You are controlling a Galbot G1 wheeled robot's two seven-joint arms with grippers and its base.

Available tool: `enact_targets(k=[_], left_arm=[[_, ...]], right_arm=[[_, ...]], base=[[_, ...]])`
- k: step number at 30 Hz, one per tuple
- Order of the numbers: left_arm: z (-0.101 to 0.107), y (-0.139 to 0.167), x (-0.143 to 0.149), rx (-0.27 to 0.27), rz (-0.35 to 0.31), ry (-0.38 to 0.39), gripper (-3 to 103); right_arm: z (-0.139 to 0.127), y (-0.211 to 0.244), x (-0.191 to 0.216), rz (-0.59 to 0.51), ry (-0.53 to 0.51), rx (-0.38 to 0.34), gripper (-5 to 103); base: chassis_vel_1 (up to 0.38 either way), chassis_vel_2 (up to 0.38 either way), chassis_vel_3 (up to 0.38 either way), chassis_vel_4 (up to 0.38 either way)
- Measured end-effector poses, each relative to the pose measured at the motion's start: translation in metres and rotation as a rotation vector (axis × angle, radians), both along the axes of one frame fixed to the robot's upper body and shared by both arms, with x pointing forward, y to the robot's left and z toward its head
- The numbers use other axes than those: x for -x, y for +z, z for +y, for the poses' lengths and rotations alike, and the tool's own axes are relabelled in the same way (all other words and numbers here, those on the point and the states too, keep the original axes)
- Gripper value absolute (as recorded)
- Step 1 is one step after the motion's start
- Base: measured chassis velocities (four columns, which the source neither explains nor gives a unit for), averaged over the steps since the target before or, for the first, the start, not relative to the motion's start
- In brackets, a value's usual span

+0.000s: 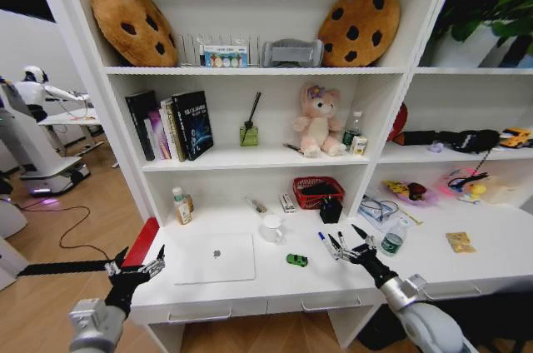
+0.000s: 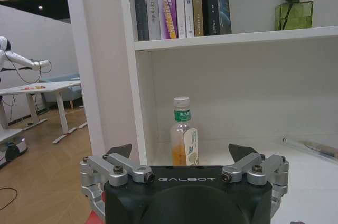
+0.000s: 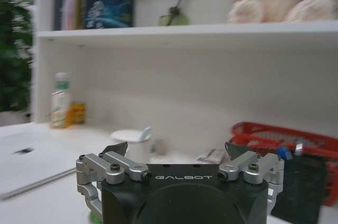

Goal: Organize the objects on the table.

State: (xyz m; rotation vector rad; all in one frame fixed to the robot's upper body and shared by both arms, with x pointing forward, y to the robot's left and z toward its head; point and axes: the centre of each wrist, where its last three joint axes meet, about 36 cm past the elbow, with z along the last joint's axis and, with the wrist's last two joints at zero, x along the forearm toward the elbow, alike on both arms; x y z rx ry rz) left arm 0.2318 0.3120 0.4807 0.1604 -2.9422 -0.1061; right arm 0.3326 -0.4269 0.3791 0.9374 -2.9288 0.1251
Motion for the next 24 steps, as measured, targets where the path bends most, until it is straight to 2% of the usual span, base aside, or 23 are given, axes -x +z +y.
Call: enact_targets(k=[2,3,5,7,12,15,20,24], left_arm=[[0.0,0.0,0.0,0.0,0.0,-0.001,100],[0.0,0.0,0.0,0.0,0.0,-0.001,100],[0.0,0.0,0.0,0.0,0.0,-0.001,100],[0.0,0.0,0.0,0.001,0.0,-0.001,100],[0.0,0.0,0.0,0.001,0.0,-0.001,100],[0.0,0.0,0.0,0.001,0.0,-0.002,100],[0.0,0.0,0.0,0.0,0.001,-0.002,100],[0.0,0.0,0.0,0.0,0.001,-0.002,100]], right_arm=[[-0.025,-0.006,-0.012,0.073,0.148,0.024,100],[-0.025,-0.006,-0.012,0.073,0.148,0.024,100],[-0.04,-0.016,-0.025,0.124,0.261,0.047,100],[-0.042,-0.023,-0.03,0.141,0.296,0.051,100],[-0.035,-0.044,-0.051,0.165,0.348,0.065,100],[-0.018,-0.056,-0.087,0.145,0.375,0.097,100],[-0.007,-0.063,-0.101,0.147,0.4,0.106,100],[0.006,-0.075,-0.112,0.167,0.469,0.124,100]], base=[[0.0,0.0,0.0,0.0],[0.0,0.0,0.0,0.0],[0.0,0.0,0.0,0.0],[0.0,0.0,0.0,0.0],[0.0,0.0,0.0,0.0],[0.0,0.0,0.0,0.0],[0.0,0.0,0.0,0.0],[0.0,0.0,0.0,0.0]])
